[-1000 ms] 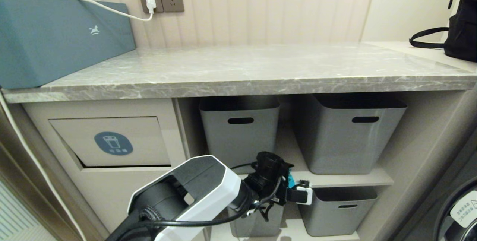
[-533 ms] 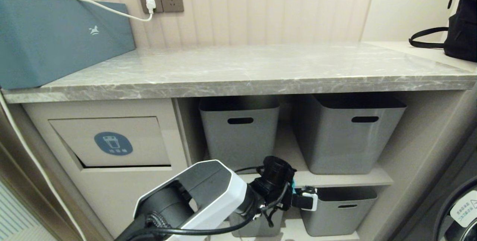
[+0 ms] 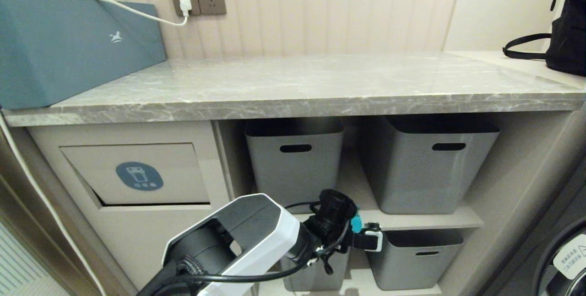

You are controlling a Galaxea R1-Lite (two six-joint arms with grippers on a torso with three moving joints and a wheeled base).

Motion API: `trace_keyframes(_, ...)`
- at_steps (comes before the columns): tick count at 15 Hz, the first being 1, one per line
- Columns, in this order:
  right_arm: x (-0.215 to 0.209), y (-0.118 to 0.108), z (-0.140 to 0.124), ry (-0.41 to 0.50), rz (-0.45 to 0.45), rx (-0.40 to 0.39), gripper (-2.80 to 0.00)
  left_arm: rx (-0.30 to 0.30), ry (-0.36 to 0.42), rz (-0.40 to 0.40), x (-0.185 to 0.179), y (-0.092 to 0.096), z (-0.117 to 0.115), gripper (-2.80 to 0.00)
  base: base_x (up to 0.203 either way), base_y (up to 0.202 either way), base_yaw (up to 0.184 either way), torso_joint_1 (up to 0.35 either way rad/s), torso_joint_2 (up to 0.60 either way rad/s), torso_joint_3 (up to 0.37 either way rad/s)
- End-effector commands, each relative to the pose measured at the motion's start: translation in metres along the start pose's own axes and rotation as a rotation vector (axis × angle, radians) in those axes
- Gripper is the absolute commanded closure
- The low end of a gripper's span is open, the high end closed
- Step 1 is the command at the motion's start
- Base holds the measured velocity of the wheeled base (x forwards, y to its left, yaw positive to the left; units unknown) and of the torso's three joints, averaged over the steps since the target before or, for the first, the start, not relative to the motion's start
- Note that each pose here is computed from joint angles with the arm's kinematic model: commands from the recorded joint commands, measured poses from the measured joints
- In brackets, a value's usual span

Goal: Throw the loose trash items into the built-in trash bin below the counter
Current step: Pick up the garbage

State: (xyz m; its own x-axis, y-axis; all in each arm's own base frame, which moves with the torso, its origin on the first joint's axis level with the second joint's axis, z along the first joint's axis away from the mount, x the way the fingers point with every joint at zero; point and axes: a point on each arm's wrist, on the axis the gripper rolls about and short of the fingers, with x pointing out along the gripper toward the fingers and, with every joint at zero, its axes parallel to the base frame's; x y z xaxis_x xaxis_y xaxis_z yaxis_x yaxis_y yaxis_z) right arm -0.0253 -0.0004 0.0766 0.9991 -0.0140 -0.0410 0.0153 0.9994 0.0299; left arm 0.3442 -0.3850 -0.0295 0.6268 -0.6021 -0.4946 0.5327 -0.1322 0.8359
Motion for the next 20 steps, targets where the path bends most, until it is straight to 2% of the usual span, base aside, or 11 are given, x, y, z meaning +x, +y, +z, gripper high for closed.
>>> trace_keyframes(1,0.0,0.0,0.0,0.0,0.0,0.0,0.0,0.008,0.011,0.009,0.0,0.0,0.002,-2.8,0.0,0.0,0.0,0.0,0.0,0.0)
trace_keyframes(3,0.0,0.0,0.0,0.001,0.0,0.0,0.0,0.008,0.026,0.014,0.0,0.0,0.002,-2.8,0.0,0.0,0.0,0.0,0.0,0.0)
trace_keyframes(9,0.0,0.0,0.0,0.001,0.0,0.0,0.0,0.019,0.0,0.032,0.003,0.0,0.015,-2.8,0.0,0.0,0.0,0.0,0.0,0.0)
trace_keyframes(17,0.0,0.0,0.0,0.0,0.0,0.0,0.0,0.023,-0.002,0.024,0.003,-0.002,0.019,-2.8,0.0,0.0,0.0,0.0,0.0,0.0)
trace_keyframes(18,0.0,0.0,0.0,0.001,0.0,0.0,0.0,0.018,-0.004,0.029,0.0,0.001,0.019,-2.8,0.0,0.0,0.0,0.0,0.0,0.0)
trace_keyframes(20,0.0,0.0,0.0,0.0,0.0,0.0,0.0,0.007,0.0,0.058,-0.015,0.02,0.02,-2.8,0.0,0.0,0.0,0.0,0.0,0.0)
